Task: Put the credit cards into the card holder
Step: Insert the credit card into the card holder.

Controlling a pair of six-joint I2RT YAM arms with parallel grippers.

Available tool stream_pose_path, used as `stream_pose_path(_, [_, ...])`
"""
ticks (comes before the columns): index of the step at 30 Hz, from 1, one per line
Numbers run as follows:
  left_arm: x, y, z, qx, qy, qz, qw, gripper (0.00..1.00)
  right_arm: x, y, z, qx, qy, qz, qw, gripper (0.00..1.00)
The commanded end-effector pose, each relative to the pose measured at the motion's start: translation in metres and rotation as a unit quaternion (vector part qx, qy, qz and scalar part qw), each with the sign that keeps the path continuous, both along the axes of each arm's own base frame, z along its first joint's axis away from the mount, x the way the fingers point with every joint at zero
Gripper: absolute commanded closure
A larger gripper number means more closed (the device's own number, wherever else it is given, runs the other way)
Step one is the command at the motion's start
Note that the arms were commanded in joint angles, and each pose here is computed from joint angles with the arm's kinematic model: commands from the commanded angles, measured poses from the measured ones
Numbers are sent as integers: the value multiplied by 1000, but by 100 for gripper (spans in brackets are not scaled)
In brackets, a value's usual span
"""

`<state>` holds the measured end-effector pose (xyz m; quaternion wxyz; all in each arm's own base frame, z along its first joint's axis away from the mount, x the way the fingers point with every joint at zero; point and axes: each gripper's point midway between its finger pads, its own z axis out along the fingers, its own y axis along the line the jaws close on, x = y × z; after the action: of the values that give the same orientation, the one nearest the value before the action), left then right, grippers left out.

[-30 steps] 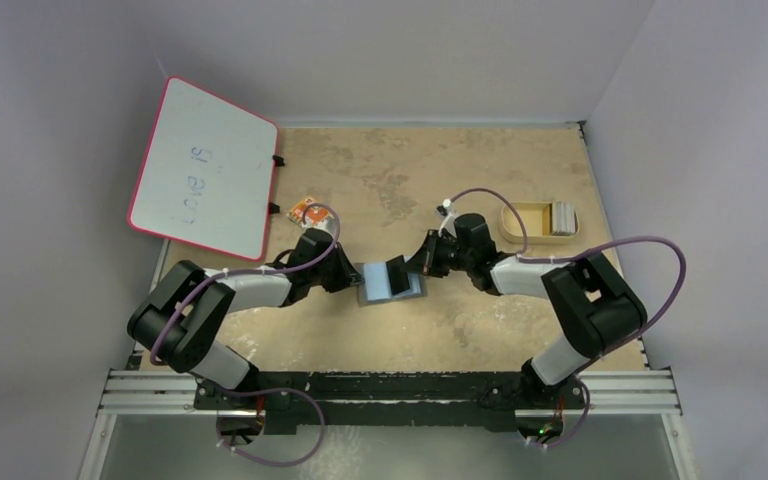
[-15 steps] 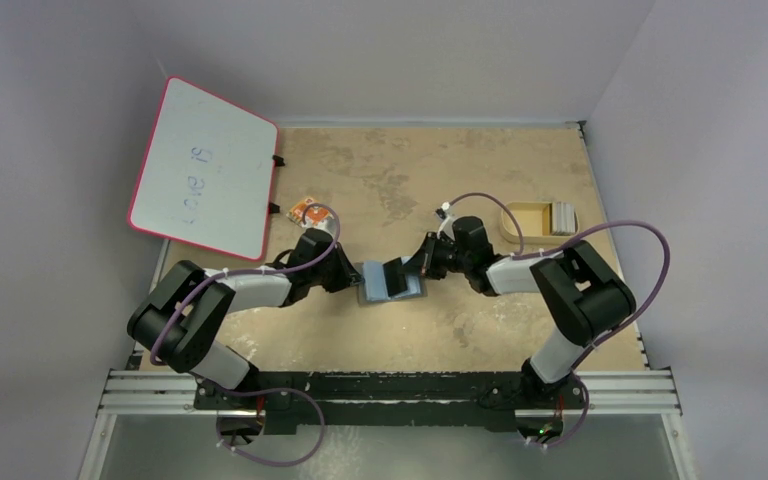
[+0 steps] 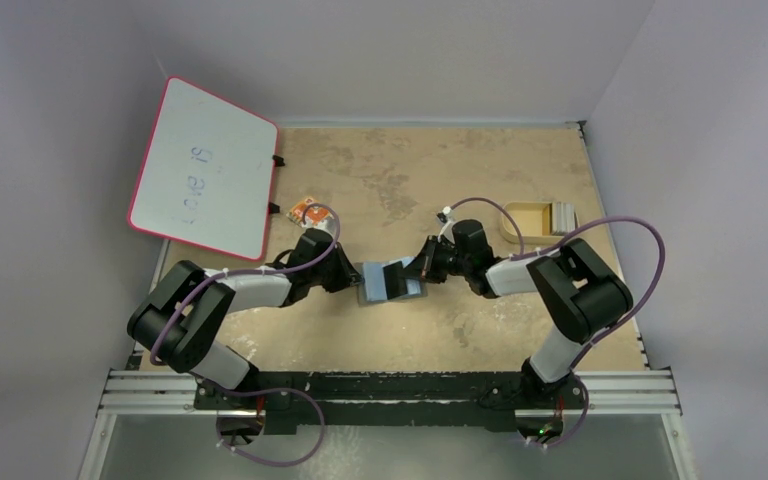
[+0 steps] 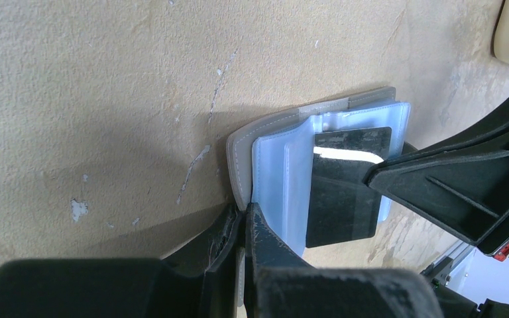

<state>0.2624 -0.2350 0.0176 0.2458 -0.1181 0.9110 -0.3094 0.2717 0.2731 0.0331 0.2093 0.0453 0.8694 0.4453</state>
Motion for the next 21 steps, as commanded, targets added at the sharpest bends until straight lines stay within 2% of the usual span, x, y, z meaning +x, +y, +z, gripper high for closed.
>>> stream_pose_path(1, [-15, 22, -27, 56, 29, 7, 998, 100, -1, -3, 5, -8, -9, -1, 1000, 100])
stream_pose_path(16, [-14, 21, -27, 57, 31, 6, 998, 100, -3, 6, 0, 14, 4, 20, 1000, 100])
stream_pose_path(21, [-14, 21, -27, 57, 31, 6, 998, 100, -7, 9, 2, 45, 10, 32, 998, 100])
